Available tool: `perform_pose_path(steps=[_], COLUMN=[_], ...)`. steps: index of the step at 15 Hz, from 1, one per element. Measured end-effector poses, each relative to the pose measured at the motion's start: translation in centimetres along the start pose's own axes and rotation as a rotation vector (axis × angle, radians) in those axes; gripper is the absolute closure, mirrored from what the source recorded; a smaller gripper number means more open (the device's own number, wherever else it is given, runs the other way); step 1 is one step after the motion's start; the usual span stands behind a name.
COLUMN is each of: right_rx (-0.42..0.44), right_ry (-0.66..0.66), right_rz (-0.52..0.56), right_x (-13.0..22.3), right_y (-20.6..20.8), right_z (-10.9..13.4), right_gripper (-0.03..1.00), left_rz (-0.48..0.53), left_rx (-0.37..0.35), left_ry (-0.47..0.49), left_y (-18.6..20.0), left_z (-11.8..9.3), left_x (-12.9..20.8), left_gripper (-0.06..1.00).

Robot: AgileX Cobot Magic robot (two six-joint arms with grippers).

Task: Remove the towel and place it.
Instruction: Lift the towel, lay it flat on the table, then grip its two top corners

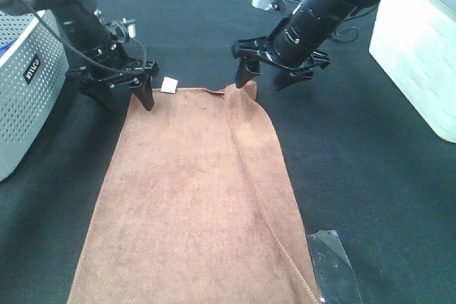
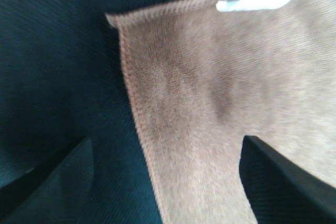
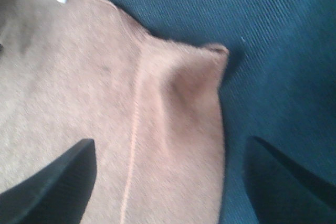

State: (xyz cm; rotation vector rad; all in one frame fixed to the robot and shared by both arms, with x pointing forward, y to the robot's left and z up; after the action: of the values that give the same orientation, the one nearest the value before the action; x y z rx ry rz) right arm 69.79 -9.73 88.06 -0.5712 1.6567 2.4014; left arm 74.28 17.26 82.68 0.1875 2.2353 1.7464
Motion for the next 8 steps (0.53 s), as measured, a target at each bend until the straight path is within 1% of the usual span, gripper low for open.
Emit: perform_pose_path(steps=[2, 4, 6, 8], right_rx=[0.000, 0.018, 0.039, 0.061], right_ry=[0.007, 0.057, 0.166, 0.281], right_rz=[-0.022, -0.063, -0.113, -0.135], right_x=[-0.1, -0.4, -0.6, -0.3], right_y=[-0.5, -1.3, -1.6, -2.2], right_z=[0.4, 1.0, 2.5, 4.1], right_gripper=[0.24, 0.24, 0.25, 0.26], left_rz=[0.003, 0.003, 0.003, 0.004], left_rx=[0.008, 0.012, 0.015, 0.015], left_ry=[0.002, 0.005, 0.005, 0.005], left_y=[-0.2, -0.3, -0.3, -0.3], left_z=[-0.1, -0.1, -0.2, -0.2], left_x=[0.1, 0.1, 0.0, 0.1], left_gripper=[0.22, 0.22, 0.22, 0.22])
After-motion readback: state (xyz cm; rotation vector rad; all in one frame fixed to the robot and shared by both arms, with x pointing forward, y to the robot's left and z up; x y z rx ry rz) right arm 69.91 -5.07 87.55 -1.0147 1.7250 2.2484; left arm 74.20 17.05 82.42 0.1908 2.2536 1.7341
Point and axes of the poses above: a point on each arm's last joint axis where the gripper is mounted, y pointing back along that axis away from the gripper, z along the wrist's bending axis when the last joint is at zero, x = y × z, the point moved 6 cm from there along -y, pointing out along that axis toward the gripper, and after that the axes turned 7 degrees about -y, right-handed, at the moved point
